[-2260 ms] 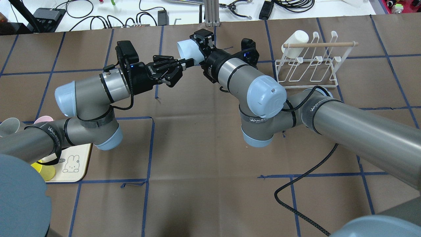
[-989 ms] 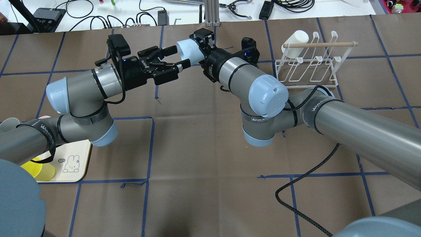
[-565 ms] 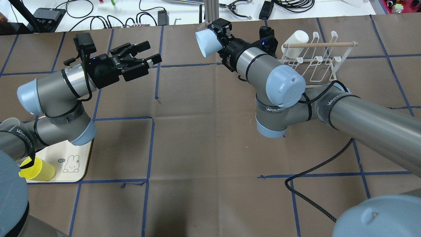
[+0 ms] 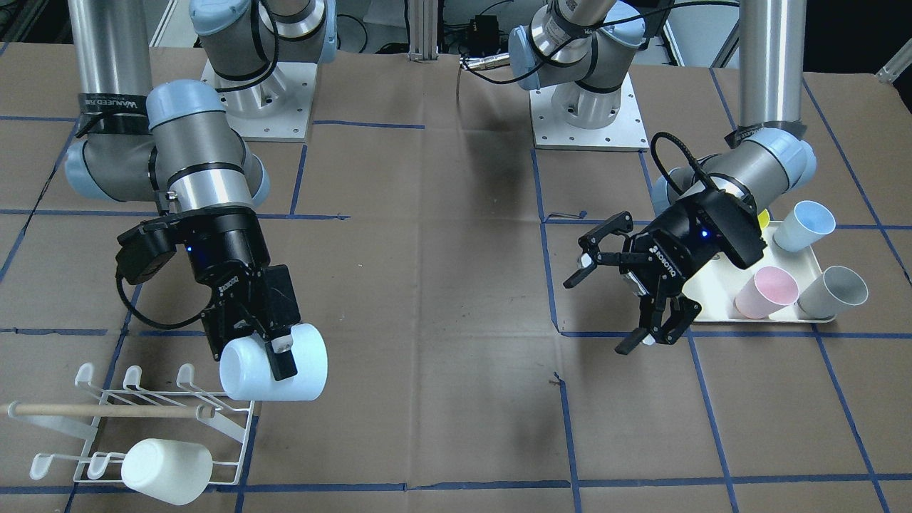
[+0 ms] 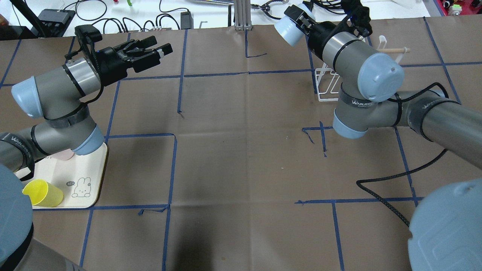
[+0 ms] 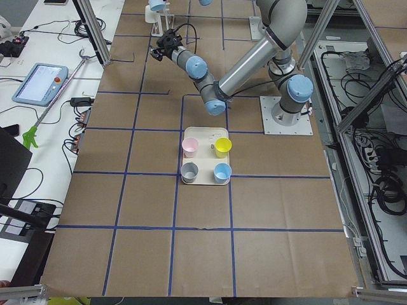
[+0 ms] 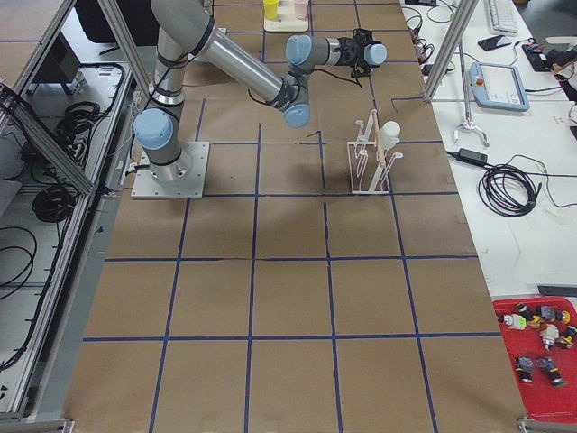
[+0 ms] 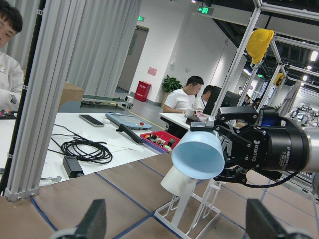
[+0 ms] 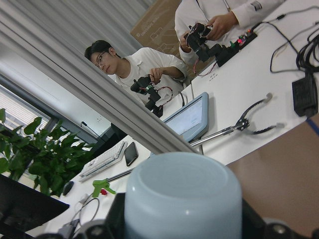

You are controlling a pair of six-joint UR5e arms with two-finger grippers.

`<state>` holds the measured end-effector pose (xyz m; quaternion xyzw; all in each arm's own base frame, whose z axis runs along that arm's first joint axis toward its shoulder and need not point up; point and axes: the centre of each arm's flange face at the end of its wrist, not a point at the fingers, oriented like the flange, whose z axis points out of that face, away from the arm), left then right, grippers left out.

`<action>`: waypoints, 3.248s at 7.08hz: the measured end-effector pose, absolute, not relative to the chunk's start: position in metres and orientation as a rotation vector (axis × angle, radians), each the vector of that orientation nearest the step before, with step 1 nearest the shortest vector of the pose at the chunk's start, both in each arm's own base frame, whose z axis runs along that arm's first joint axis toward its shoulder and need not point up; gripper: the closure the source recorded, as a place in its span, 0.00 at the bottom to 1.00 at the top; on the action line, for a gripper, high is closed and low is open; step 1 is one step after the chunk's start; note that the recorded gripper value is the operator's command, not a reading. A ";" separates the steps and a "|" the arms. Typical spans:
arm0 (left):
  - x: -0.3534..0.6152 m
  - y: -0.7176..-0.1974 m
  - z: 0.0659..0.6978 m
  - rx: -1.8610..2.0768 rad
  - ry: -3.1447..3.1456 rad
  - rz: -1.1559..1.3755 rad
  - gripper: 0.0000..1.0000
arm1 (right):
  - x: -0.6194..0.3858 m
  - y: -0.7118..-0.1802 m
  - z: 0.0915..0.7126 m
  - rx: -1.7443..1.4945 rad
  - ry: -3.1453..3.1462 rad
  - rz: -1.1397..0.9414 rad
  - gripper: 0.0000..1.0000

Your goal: Transfer IKEA cup to right arm and place on rack

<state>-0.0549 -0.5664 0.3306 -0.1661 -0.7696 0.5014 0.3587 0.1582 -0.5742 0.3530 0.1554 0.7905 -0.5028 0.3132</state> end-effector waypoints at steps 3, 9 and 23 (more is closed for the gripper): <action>-0.103 -0.608 0.338 -0.183 -2.526 1.067 0.01 | 0.068 -0.594 0.355 -0.081 2.377 -1.723 0.72; -0.135 -0.527 0.446 -0.031 -3.084 0.061 0.00 | -0.064 -0.641 0.308 -0.138 2.545 -1.804 0.72; -0.131 -0.513 0.479 -0.033 -3.150 0.077 0.00 | -0.072 -0.643 0.258 -0.089 2.594 -1.689 0.00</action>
